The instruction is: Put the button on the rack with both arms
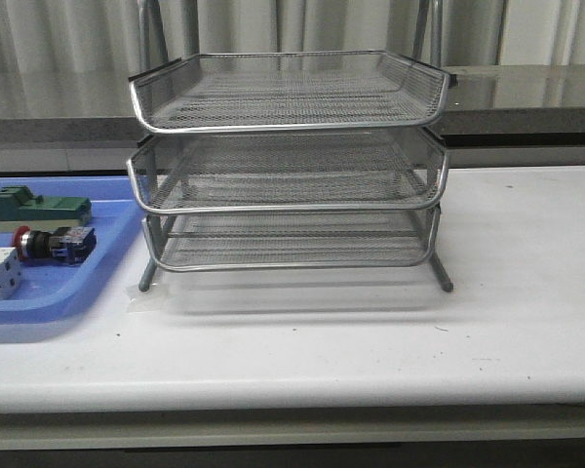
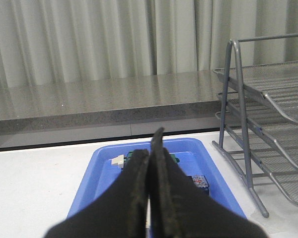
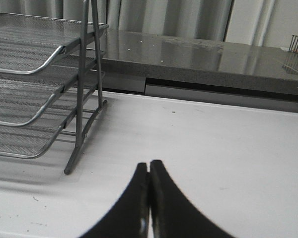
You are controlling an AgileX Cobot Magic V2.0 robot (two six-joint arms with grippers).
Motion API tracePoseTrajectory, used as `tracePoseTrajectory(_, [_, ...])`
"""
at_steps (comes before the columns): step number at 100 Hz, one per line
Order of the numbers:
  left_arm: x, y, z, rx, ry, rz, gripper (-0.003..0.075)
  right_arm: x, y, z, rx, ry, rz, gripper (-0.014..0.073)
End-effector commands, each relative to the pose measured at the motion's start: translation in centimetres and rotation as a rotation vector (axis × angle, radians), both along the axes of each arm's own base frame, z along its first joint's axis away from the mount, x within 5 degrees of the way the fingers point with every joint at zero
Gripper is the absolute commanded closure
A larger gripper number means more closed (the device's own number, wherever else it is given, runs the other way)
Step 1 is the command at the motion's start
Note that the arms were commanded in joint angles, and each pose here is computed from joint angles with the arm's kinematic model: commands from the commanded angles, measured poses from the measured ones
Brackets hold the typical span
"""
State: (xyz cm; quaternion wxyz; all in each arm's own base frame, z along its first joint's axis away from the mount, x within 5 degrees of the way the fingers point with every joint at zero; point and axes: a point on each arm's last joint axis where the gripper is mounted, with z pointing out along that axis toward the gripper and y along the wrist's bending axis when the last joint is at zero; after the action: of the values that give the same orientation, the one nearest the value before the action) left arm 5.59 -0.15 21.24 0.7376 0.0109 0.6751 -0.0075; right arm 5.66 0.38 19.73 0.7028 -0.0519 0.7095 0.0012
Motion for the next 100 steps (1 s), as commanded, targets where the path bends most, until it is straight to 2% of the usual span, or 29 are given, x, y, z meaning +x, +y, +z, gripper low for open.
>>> tracePoseTrajectory(1, [-0.2, 0.0, -0.2, -0.022, -0.082, -0.008, 0.0741, -0.1, 0.1, 0.8, -0.004, -0.094, 0.012, 0.0652])
tracePoseTrajectory(71, [-0.2, 0.0, -0.2, -0.022, -0.082, -0.008, 0.0741, -0.1, 0.1, 0.8, -0.004, -0.094, 0.012, 0.0652])
tracePoseTrajectory(100, [-0.2, 0.0, -0.2, -0.022, -0.082, -0.008, 0.0741, -0.4, 0.3, 2.4, 0.022, -0.241, 0.033, 0.0652])
